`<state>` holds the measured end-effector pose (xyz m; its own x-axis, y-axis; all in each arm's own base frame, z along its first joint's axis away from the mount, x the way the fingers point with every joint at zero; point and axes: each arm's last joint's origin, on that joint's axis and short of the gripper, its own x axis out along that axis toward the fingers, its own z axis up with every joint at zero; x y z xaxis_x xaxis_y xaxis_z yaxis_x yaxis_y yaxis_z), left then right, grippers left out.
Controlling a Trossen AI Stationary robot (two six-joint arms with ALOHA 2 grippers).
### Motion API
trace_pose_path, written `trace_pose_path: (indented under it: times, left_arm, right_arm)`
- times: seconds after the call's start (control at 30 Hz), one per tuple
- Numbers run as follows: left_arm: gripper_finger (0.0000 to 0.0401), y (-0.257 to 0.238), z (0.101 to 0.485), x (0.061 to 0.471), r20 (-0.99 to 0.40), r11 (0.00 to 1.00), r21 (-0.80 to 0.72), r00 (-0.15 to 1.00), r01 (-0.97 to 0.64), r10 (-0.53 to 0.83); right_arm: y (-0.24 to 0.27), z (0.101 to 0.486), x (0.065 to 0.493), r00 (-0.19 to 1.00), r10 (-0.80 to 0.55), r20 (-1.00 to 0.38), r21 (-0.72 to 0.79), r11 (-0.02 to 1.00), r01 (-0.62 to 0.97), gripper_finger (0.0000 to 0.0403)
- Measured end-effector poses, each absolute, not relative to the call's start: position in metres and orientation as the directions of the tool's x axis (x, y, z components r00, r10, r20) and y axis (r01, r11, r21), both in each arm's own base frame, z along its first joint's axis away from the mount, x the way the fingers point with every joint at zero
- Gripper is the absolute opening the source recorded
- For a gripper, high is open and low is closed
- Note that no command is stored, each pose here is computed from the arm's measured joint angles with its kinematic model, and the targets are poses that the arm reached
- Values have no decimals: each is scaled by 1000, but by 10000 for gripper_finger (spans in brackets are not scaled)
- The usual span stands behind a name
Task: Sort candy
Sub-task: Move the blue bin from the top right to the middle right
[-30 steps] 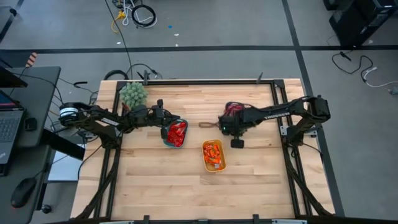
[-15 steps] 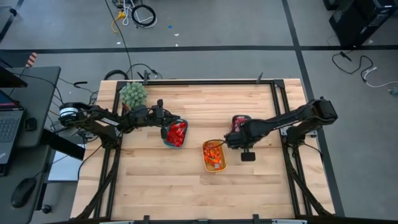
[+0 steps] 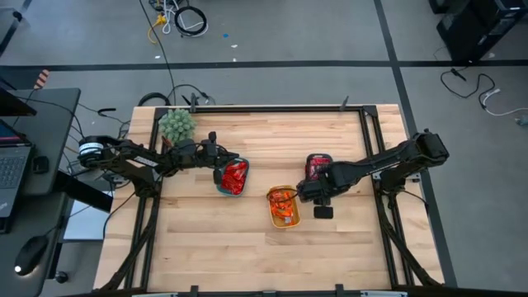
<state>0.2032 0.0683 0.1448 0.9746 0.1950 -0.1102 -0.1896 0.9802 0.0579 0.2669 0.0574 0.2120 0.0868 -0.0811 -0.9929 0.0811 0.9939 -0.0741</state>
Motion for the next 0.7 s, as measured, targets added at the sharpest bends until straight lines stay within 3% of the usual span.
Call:
trace_pose_path:
  times: [0.13, 0.33, 0.5, 0.7]
  left_arm:
    - [2, 68, 145, 203, -110, 981, 58, 975, -186, 191]
    - [2, 59, 145, 206, -109, 987, 83, 983, -138, 147]
    - [2, 54, 145, 208, -104, 990, 84, 987, -116, 125]
    - [2, 48, 145, 209, -110, 992, 89, 989, -86, 96]
  right_arm:
    - [74, 228, 280, 211, 13, -977, 27, 998, 64, 131]
    - [110, 229, 306, 427, 306, -851, 306, 949, -69, 16]
    - [131, 207, 320, 421, 385, -821, 374, 921, -112, 13]
    - [130, 180, 328, 380, 308, -872, 316, 948, -43, 5]
